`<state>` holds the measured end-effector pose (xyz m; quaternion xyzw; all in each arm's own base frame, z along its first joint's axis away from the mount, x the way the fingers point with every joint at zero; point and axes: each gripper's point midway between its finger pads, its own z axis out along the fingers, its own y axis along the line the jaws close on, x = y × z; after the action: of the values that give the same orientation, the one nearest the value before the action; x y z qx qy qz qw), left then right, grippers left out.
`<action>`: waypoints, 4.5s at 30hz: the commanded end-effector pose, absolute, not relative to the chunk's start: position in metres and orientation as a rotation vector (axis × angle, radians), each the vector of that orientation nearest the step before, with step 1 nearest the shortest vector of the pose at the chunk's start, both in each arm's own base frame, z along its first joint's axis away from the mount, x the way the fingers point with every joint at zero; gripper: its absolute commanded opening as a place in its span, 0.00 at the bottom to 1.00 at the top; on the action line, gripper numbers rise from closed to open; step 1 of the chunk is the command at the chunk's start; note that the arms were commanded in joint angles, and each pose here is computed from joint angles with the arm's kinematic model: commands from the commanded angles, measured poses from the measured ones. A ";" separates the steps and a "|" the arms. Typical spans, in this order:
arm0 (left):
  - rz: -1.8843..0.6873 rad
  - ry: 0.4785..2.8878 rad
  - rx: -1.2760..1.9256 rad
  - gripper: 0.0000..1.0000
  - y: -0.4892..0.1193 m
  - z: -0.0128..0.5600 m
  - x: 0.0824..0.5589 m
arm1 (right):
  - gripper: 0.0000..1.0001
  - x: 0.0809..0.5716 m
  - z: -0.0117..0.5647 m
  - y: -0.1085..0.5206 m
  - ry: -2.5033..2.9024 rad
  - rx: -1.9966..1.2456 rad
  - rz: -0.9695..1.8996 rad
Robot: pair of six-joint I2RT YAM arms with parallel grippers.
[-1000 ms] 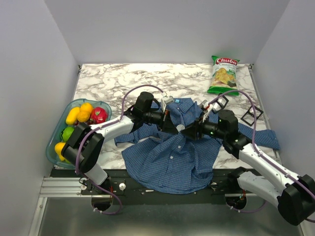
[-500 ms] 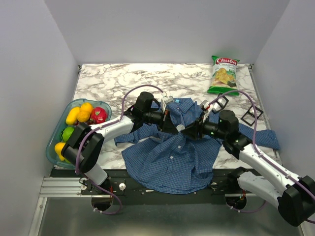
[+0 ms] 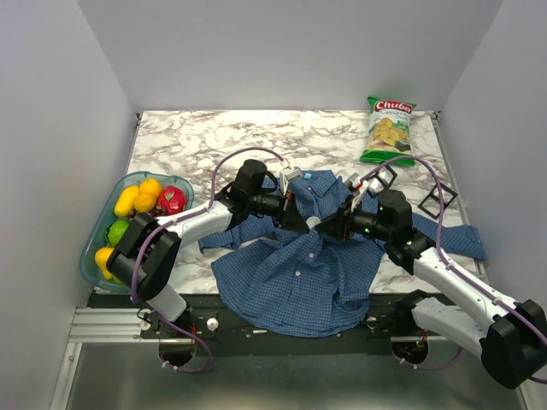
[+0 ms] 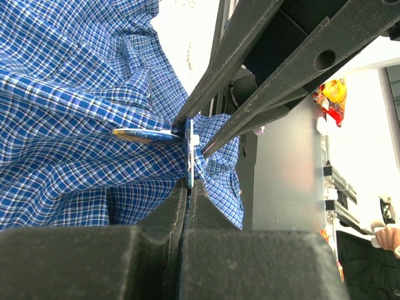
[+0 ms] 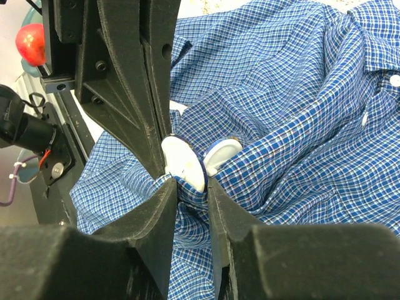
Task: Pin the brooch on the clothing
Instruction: Pin the brooch to the clothes.
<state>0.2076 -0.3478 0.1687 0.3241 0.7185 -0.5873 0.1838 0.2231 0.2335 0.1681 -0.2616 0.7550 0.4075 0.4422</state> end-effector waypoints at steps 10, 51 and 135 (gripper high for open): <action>-1.681 1.977 0.966 0.00 -0.349 0.176 0.201 | 0.32 0.224 0.176 0.242 1.832 -0.668 1.061; -1.708 1.985 0.961 0.00 -0.352 0.174 0.199 | 0.33 0.212 0.170 0.240 1.839 -0.685 1.086; -1.504 1.988 0.837 0.00 -0.351 0.178 0.214 | 0.45 0.231 0.163 0.239 1.961 -0.449 1.040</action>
<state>0.2133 -0.3456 0.1512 0.3120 0.7505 -0.5474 0.1995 0.2295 0.2393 0.1494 -0.1896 0.7922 0.4162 0.4040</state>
